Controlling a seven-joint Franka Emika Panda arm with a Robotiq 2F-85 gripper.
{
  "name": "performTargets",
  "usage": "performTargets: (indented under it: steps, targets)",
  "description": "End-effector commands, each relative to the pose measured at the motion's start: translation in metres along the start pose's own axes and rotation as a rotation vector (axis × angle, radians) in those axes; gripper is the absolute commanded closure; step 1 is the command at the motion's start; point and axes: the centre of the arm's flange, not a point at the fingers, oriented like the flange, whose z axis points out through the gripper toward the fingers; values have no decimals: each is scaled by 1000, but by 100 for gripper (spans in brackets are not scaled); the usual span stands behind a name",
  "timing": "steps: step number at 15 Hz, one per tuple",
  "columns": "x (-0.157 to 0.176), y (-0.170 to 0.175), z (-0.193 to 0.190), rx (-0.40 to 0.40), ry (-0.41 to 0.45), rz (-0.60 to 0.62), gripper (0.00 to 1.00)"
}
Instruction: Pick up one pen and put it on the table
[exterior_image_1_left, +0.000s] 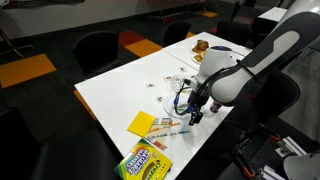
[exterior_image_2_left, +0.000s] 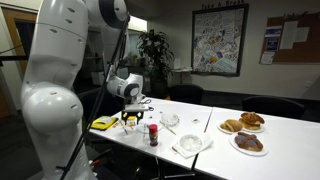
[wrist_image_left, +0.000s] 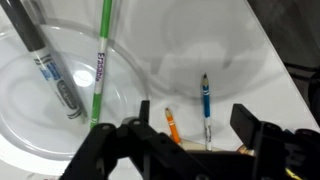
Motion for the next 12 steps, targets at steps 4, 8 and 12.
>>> performTargets:
  steps: [4, 8, 12]
  targets:
    - [17, 4, 18, 91, 19, -136, 71]
    - [34, -5, 29, 123, 18, -213, 98]
    - [53, -5, 38, 142, 15, -241, 100]
